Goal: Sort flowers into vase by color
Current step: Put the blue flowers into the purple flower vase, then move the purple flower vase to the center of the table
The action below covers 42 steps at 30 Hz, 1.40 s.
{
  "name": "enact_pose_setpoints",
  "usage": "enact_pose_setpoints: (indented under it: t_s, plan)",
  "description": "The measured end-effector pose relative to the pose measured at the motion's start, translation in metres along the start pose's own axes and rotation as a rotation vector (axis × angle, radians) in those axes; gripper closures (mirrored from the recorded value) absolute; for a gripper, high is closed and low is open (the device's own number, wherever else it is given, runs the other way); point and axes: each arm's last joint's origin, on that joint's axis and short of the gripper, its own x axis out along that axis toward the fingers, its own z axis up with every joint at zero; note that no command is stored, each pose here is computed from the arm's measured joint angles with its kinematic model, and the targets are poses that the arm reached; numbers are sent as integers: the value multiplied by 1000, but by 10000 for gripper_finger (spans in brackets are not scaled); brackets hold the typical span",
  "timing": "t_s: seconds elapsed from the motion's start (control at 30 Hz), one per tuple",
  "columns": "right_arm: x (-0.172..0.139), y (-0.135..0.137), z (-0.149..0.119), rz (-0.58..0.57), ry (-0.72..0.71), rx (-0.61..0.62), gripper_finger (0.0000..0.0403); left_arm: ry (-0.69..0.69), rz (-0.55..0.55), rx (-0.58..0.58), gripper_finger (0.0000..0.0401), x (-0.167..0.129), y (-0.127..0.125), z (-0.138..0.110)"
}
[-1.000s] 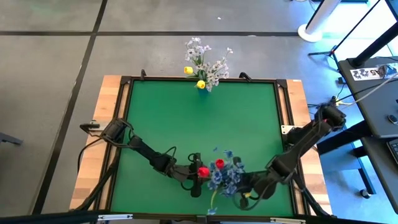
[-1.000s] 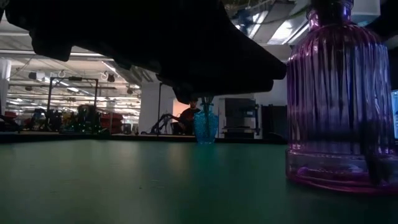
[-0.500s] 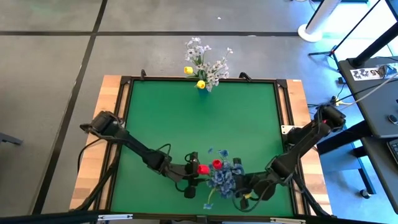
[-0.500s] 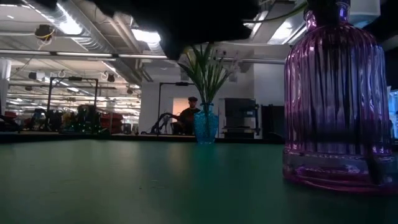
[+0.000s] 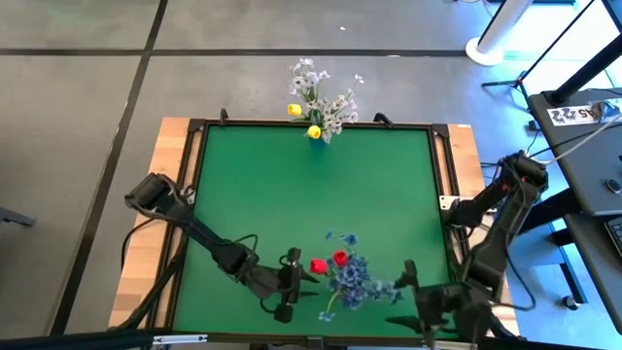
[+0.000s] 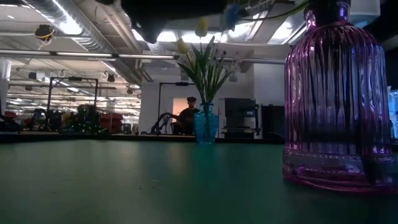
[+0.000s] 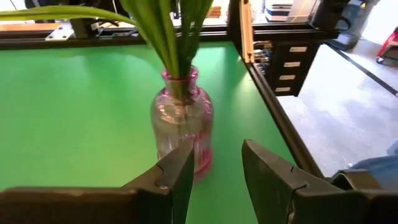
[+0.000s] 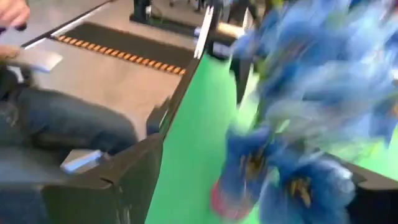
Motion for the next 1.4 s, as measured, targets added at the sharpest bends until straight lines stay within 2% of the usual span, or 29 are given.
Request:
enact_pose_setpoints:
  t_s: [0.2, 0.37, 0.47, 0.57, 0.77, 0.93, 1.1, 1.4]
  plan:
    - [-4, 14, -33, -21, 180, 152, 112, -28, 53, -1, 269, -3, -5, 0]
    - [19, 26, -65, -119, 293, 221, 113, -37, 7, -55, 269, -4, -7, 2]
    - [46, 33, -83, -188, 289, 255, 113, -23, -41, -63, 269, -5, -10, 1]
    - [75, 35, -95, -264, 227, 352, 113, 0, -78, -90, 269, -12, -12, 5]
    - [118, 23, -109, -357, 169, 456, 114, 88, -56, -94, 269, -54, -14, 23]
    - [134, 3, -109, -425, 169, 491, 114, 56, -61, -109, 269, -90, -10, 38]
    - [148, -20, -106, -484, 180, 496, 114, 17, -90, -149, 269, -120, 10, 21]
    - [177, -76, -99, -583, 203, 475, 114, -167, -200, -241, 269, -141, 46, -46]
